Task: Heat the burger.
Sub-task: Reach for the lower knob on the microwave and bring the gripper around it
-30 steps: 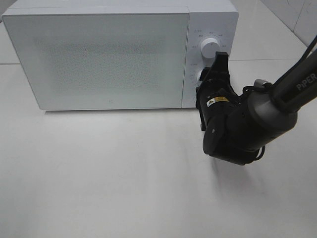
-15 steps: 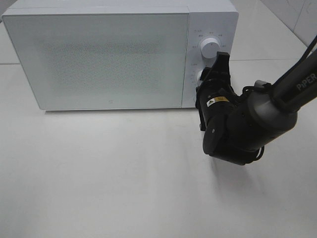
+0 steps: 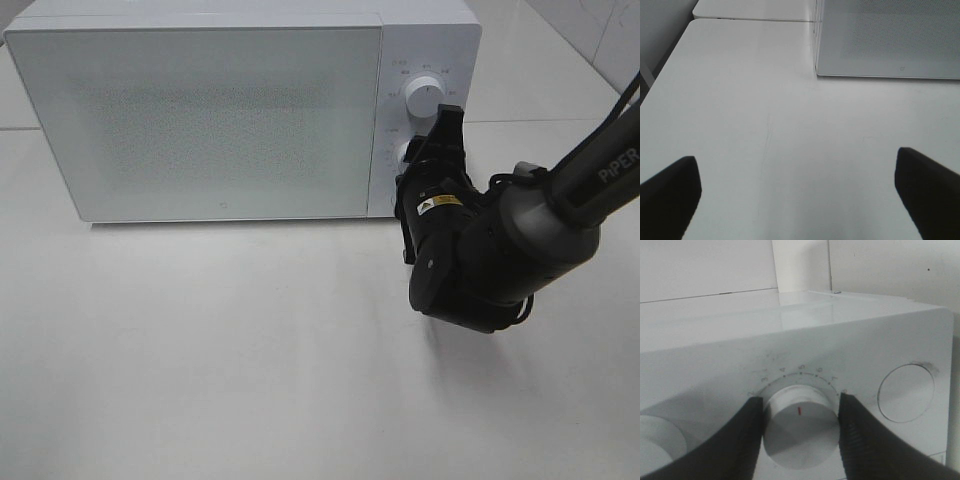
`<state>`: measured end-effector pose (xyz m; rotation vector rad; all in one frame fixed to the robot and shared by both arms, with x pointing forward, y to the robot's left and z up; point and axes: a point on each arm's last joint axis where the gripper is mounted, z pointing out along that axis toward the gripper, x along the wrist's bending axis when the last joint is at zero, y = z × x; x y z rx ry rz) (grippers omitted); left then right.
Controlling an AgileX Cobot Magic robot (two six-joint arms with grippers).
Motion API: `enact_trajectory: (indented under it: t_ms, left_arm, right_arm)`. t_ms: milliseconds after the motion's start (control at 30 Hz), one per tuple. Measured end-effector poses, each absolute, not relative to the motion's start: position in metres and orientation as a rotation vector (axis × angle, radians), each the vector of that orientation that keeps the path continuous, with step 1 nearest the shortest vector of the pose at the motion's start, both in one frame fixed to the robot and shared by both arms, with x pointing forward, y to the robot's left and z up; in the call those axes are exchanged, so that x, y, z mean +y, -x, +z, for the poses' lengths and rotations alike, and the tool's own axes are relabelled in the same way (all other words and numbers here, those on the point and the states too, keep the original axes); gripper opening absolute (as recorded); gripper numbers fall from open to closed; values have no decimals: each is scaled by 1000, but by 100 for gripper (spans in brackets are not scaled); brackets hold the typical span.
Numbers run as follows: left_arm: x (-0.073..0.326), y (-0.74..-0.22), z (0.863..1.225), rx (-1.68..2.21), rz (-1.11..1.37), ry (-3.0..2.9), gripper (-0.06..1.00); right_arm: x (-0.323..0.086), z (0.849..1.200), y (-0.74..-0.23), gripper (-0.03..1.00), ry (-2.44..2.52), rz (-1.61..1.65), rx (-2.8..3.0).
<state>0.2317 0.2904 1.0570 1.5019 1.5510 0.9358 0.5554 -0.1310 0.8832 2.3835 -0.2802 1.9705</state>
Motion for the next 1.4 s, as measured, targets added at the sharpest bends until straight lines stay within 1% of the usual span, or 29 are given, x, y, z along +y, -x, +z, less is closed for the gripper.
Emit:
enact_trajectory:
  t_ms: [200, 367, 433, 533, 600, 633, 700, 867, 1133, 1200, 1400]
  left_arm:
    - [290, -232, 1057, 1551, 936, -1502, 97]
    - [290, -232, 1057, 1551, 936, -1502, 97]
    - [290, -232, 1057, 1551, 936, -1502, 97]
    - [290, -232, 1057, 1551, 936, -1502, 97]
    - [290, -232, 1057, 1551, 936, -1502, 97]
    - [290, -232, 1057, 1551, 936, -1502, 97]
    - [290, -232, 1057, 1551, 936, -1502, 97]
    - [290, -232, 1057, 1551, 936, -1502, 97]
    - [290, -232, 1057, 1551, 936, -1502, 97]
    - [290, -232, 1057, 1551, 936, -1502, 97]
    - [290, -232, 1057, 1551, 936, -1502, 97]
  right_arm:
    - [-131, 883, -555, 46, -2381, 1966, -278]
    - [-132, 883, -556, 48, -2376, 1955, -297]
    - [-132, 883, -556, 52, -2374, 1946, -285]
    - [-132, 883, -556, 53, -2375, 1944, -286]
    - [-132, 882, -556, 58, -2386, 1932, -289]
    - [-132, 882, -556, 58, -2386, 1932, -289]
    - [-132, 881, -555, 64, -2387, 1912, -258]
    - [-130, 881, -555, 67, -2377, 1900, -193]
    - [-129, 884, -552, 68, -2368, 1918, -69]
    - [-134, 892, -545, 69, -2330, 1920, 23]
    - [-141, 897, -530, 69, -2308, 1901, 216]
